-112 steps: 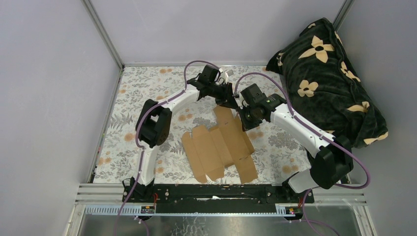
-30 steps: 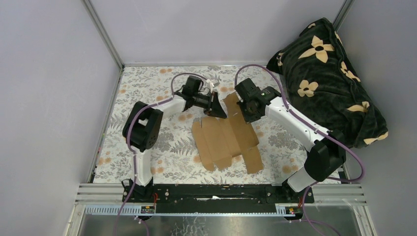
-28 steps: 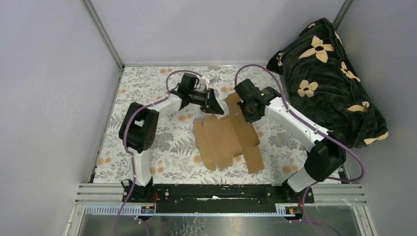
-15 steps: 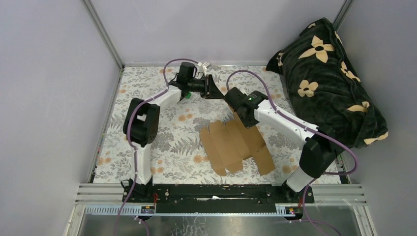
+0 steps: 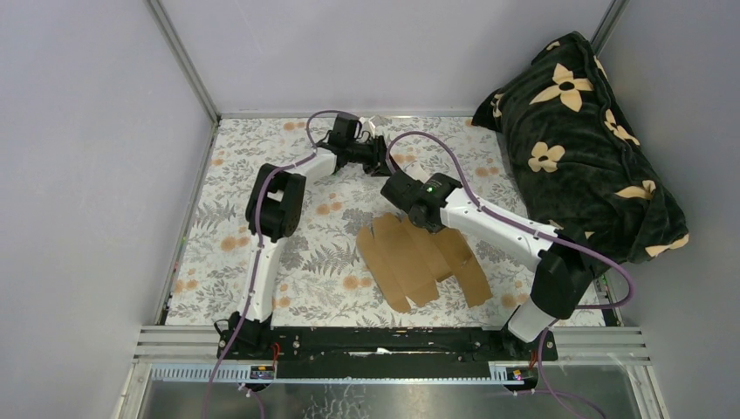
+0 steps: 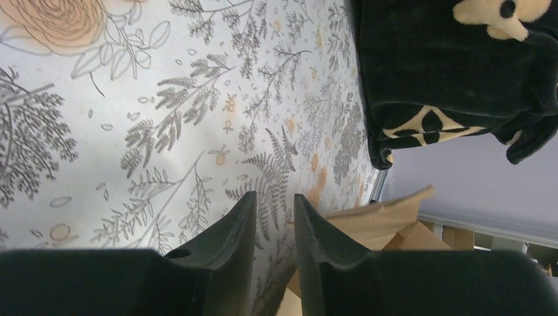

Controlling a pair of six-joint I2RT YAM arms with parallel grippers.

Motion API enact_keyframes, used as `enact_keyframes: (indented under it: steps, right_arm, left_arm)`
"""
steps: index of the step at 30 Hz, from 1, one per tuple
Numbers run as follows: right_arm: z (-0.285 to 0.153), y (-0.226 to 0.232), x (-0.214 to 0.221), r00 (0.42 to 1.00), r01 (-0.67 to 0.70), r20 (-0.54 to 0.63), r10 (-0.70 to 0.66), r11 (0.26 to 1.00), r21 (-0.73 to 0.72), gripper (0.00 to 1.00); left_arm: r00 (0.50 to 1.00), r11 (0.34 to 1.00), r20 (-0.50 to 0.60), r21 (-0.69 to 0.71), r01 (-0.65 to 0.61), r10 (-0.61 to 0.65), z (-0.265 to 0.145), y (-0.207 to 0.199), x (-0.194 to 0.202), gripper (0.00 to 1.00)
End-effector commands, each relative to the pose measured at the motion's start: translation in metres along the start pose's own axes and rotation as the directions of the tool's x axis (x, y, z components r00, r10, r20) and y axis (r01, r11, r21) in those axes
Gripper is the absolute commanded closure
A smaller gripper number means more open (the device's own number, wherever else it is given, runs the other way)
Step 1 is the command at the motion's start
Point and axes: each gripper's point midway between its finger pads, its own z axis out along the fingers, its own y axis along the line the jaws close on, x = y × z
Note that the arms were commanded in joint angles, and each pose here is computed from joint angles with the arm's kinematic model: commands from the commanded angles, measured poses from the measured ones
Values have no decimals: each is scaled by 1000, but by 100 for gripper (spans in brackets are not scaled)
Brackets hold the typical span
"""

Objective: Fold the paper box
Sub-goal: Fold the paper box at the center of the board.

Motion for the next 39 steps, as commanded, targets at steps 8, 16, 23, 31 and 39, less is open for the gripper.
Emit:
enact_keyframes:
  steps: [8, 16, 23, 31, 39]
  right_arm:
    - [-2, 9, -2, 1000, 20, 18, -21, 999, 43, 100]
    - [0, 15, -5, 1000, 18, 20, -19, 999, 32, 100]
    - [3, 21, -11, 1000, 24, 15, -24, 999, 27, 100]
    - [10, 26, -15, 999, 30, -18, -29, 998, 52, 100]
    - [7, 21, -18, 999, 39, -26, -35, 990, 137, 100]
  left_arm:
    - [999, 998, -22, 63, -30, 32, 18, -3, -9, 65]
    - [996, 992, -80, 117, -39, 49, 29, -11, 10, 66]
    - [990, 990, -130, 137, -45, 63, 32, -17, 33, 70]
    - [987, 985, -121, 154, -83, 102, 16, -29, 51, 71]
    - [987, 981, -100, 163, -105, 123, 1, -38, 69, 72]
